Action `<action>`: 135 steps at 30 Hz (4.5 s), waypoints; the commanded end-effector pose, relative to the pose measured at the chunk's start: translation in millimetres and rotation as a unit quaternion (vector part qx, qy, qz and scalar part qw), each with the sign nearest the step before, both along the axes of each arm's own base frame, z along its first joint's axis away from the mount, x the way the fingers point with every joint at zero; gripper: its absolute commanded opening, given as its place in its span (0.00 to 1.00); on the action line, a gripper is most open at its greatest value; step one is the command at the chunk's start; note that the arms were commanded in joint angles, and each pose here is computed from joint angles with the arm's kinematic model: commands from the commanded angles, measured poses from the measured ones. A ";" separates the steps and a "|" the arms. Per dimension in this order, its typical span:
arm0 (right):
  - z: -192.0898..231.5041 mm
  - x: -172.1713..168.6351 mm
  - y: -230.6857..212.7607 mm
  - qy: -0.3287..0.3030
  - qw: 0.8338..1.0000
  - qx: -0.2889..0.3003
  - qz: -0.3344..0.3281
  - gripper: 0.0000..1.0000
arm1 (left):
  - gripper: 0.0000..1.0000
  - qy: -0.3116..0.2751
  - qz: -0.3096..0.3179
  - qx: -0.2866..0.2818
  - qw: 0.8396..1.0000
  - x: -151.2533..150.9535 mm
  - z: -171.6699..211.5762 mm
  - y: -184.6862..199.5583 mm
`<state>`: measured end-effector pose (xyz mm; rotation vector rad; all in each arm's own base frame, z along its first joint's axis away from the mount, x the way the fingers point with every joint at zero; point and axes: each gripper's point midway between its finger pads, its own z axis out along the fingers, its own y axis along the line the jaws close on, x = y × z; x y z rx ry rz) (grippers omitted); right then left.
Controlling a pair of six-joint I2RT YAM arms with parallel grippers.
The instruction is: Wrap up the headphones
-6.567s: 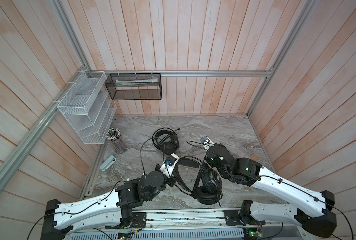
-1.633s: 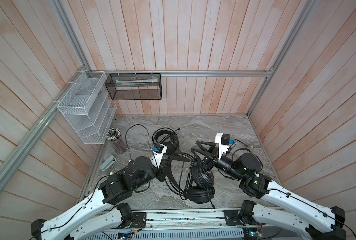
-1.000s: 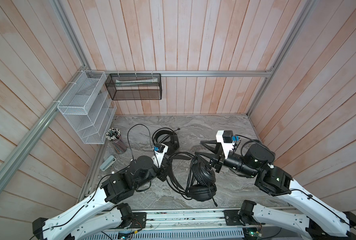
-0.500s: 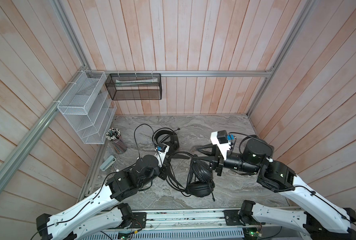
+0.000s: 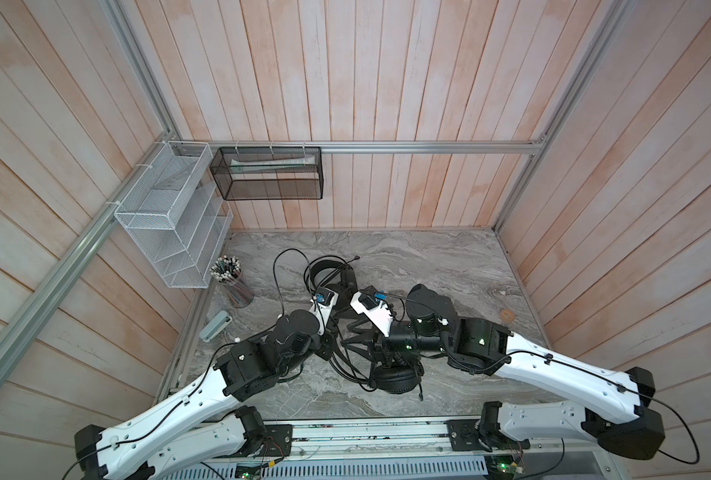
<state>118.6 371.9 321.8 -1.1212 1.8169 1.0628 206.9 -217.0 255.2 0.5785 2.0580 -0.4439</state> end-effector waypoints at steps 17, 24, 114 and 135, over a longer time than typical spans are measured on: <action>-56.8 6.5 14.2 0.045 0.993 -0.111 -0.015 0.41 | 0.00 -0.038 0.020 -0.100 0.994 6.7 50.4 -6.1; -53.7 15.9 22.0 0.042 0.991 -0.121 -0.034 0.33 | 0.00 -0.039 0.026 -0.106 0.993 7.3 53.8 -4.4; -46.5 136.7 -144.0 0.022 0.893 -0.071 -0.443 0.00 | 0.00 -0.024 -0.035 0.009 0.999 -1.5 -7.1 -48.8; -65.5 146.3 -168.0 0.048 0.878 -0.085 -0.468 0.24 | 0.00 0.016 -0.024 0.006 1.000 11.5 -18.3 -47.7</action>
